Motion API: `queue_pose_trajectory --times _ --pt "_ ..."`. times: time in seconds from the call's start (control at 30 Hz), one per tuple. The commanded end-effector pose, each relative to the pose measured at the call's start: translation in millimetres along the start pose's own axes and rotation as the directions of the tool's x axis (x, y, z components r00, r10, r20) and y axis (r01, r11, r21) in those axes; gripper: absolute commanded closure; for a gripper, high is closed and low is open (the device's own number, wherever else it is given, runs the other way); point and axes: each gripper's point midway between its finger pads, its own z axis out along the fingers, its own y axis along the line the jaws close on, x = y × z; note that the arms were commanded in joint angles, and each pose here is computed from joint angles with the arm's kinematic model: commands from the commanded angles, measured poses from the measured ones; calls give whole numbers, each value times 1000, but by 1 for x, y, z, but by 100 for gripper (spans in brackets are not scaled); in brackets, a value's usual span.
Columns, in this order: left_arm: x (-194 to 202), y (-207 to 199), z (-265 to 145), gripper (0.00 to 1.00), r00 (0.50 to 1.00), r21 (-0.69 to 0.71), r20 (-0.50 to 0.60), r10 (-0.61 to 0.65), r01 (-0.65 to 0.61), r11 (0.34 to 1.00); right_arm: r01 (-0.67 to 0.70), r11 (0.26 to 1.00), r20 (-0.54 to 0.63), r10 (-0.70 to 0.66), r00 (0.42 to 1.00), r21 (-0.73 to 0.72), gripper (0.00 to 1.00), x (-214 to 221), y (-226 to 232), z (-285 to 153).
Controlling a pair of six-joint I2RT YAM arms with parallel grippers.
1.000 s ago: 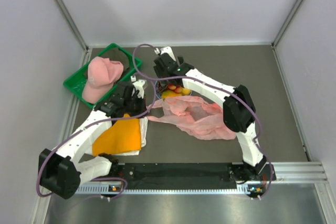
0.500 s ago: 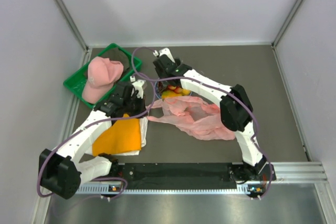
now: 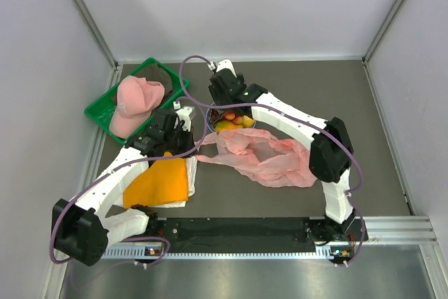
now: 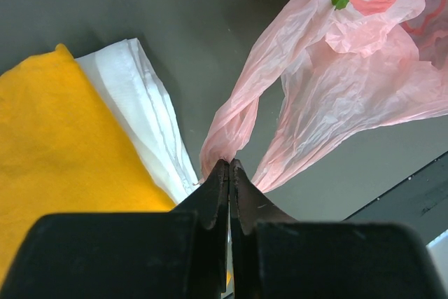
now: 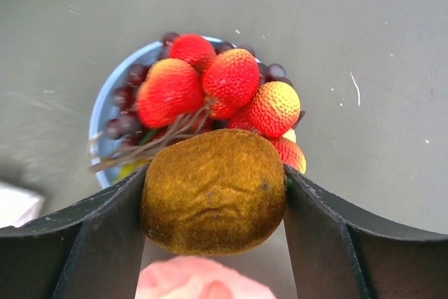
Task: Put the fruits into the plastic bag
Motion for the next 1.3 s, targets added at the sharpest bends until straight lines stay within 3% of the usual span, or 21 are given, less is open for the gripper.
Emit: queue_pose_trajectory --times 0.0,0.13,0.3,0.47,0.63,0.8,0.93,1.27 --pt "-8 -4 1 100 999 29 32 24 -25 999 -91 990 121 104 987 -109 41 -42 4 -51" --pt "-14 -8 1 100 999 47 39 16 -18 999 -115 984 123 132 984 -134 43 -43 -4 -80" --pt "-46 -36 -6 100 996 167 84 11 -25 986 -169 952 158 213 964 -254 42 -27 -18 -159" --pt "-58 -42 1 100 997 200 82 13 -30 979 -290 833 75 366 928 -472 42 15 2 -214" --pt "-50 -41 7 100 998 214 56 10 -22 977 -386 755 -57 422 905 -530 43 71 32 -224" --pt "-47 -39 6 100 998 205 65 22 -35 978 -445 794 -107 443 890 -414 43 105 27 -195" --pt "-45 -39 4 100 997 199 71 30 -44 979 -466 855 -126 449 885 -228 43 127 3 -168" --pt "-47 -42 -3 100 995 210 94 38 -58 976 -487 873 -208 484 850 41 43 179 -42 -118"
